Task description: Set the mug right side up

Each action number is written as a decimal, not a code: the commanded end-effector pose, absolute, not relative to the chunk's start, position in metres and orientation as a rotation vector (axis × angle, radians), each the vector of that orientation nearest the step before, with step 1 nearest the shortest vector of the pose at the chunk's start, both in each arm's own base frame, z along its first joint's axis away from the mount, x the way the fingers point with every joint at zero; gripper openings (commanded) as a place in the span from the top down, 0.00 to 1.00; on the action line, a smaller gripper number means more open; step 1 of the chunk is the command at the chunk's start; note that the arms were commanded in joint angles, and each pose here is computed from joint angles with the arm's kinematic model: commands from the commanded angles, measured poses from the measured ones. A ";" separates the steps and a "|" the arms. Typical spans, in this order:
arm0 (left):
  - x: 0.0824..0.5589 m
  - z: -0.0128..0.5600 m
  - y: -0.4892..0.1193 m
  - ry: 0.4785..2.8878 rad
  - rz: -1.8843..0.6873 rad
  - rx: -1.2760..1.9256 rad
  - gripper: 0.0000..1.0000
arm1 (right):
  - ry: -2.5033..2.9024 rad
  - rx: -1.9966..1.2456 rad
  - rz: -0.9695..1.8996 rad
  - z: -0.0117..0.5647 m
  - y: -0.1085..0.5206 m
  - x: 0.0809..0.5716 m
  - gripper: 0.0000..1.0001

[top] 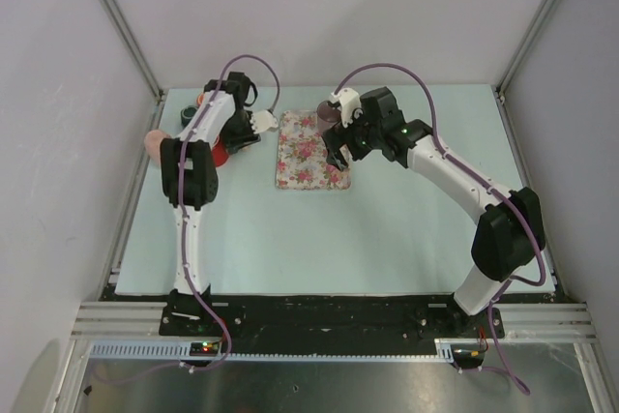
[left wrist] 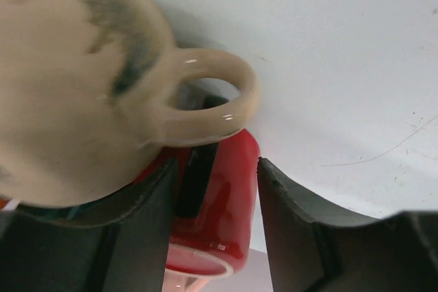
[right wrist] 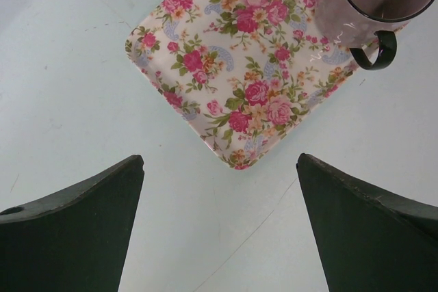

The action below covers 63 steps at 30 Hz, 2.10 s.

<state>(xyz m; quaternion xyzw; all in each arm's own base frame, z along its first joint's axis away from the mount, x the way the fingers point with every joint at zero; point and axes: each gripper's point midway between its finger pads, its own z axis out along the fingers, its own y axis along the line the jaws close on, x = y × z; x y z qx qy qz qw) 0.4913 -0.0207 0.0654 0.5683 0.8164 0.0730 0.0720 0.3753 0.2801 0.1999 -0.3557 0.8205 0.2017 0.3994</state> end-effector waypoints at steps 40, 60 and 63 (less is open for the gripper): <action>0.454 0.071 0.038 2.174 0.632 2.246 0.65 | 2.010 -0.974 0.668 0.221 0.295 0.351 0.01; 0.438 0.126 -0.015 2.265 0.310 1.624 1.00 | 1.972 -0.925 0.753 0.239 0.295 0.334 0.01; 0.431 0.139 -0.029 2.275 0.216 1.503 1.00 | 1.955 -0.934 0.772 0.238 0.295 0.327 0.01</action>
